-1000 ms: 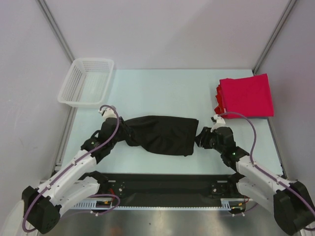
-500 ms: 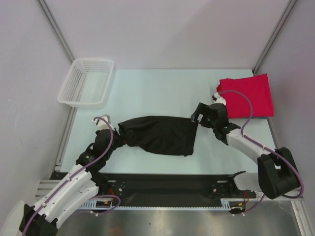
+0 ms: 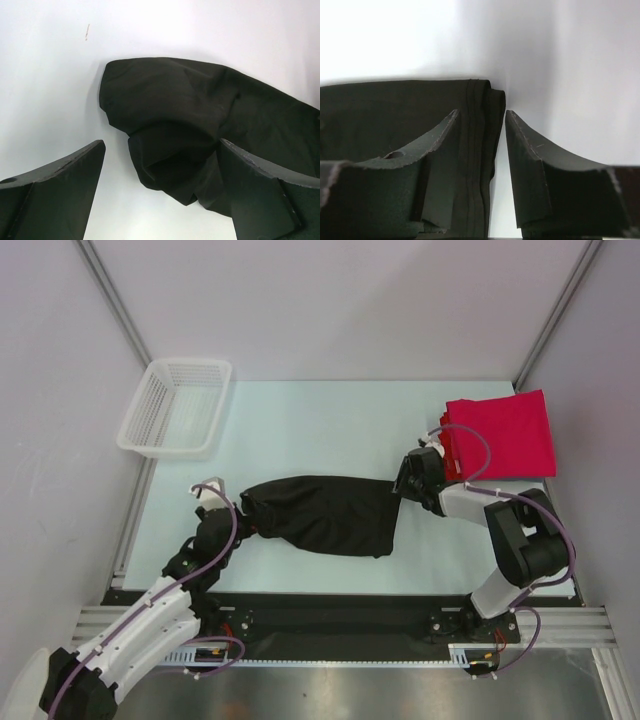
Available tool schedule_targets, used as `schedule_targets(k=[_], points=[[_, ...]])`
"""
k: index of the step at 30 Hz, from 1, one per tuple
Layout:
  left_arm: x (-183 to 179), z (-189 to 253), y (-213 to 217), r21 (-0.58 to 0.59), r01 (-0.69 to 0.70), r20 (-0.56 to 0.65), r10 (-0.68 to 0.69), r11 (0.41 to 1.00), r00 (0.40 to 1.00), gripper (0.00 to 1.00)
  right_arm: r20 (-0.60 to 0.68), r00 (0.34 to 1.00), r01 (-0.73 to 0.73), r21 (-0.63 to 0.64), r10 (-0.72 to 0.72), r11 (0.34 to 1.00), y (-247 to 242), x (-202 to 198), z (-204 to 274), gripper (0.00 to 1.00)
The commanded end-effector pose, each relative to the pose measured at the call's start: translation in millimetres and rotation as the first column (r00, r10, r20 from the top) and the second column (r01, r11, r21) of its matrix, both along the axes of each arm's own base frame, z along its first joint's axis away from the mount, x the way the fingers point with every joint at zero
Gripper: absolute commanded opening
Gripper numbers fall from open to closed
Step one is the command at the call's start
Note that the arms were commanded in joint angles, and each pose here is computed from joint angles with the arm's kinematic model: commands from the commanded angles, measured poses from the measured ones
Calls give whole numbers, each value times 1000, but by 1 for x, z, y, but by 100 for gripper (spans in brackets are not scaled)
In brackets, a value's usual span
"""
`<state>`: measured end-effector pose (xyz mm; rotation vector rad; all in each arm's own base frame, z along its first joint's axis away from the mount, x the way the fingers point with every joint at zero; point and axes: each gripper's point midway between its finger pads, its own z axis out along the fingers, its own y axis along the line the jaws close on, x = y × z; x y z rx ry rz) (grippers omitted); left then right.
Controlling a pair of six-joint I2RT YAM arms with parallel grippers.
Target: Fold and stack the t-shirts
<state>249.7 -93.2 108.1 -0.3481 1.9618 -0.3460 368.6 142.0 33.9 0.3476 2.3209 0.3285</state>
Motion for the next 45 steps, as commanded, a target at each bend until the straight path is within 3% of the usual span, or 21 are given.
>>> schedule_targets(k=[1,3,5,6,7,8,10,13,15,17,19,20,21,23,25,27,28,31,38,45], points=[[8,18,-9,-34,34,82,-31,999,996,98,64,998,-4,29,2,1000,9,17,9,45],[9,19,-7,-16,27,84,-26,999,996,98,65,998,-13,35,11,999,13,20,8,45],[10,20,-5,2,26,90,-26,1000,996,97,60,998,-14,26,12,1000,14,23,3,37],[10,20,-5,8,28,92,-29,1000,995,97,71,997,-18,24,17,1000,16,28,7,31],[11,19,-5,13,31,93,-33,999,995,96,59,998,-21,8,20,1000,15,29,5,17],[10,18,-5,26,35,92,-37,999,995,96,51,998,-27,-2,27,1000,17,29,3,9],[11,15,-3,39,32,85,-35,999,996,96,61,996,-69,-15,70,997,25,28,8,0],[12,16,-2,50,31,86,-35,998,996,95,171,979,-94,-101,111,990,35,28,38,0],[12,17,-1,56,25,91,-30,998,995,95,282,935,-150,-236,215,960,61,17,72,0],[12,19,1,54,15,104,-20,998,994,94,345,869,-226,-359,354,906,95,-6,96,0],[11,20,5,56,0,112,-6,998,994,94,474,779,-241,-379,411,894,116,-26,137,0],[10,21,6,50,-4,121,-2,999,993,94,481,760,-252,-401,436,881,116,-45,129,0],[10,21,6,46,-6,123,1,999,992,94,596,706,-222,-325,382,919,110,-52,165,0],[9,23,7,39,-10,134,5,999,991,94,632,698,-210,-268,336,940,83,-66,157,0],[9,23,8,38,-16,139,11,999,990,94,715,695,-58,-55,80,997,31,-59,188,0],[8,20,9,37,-17,134,12,999,991,95,657,730,150,114,-188,982,-37,-48,172,0],[8,19,9,40,-17,130,12,999,991,95,624,740,195,154,-249,969,-53,-46,164,0],[13,21,5,32,-8,144,3,999,990,95,560,762,251,207,-324,946,-78,-43,146,0],[22,9,0,27,-37,78,35,999,996,98,541,810,164,161,-226,973,-60,-35,141,0],[35,-9,-20,36,-20,-107,24,999,994,95,557,804,145,159,-210,976,-58,-37,144,0]])
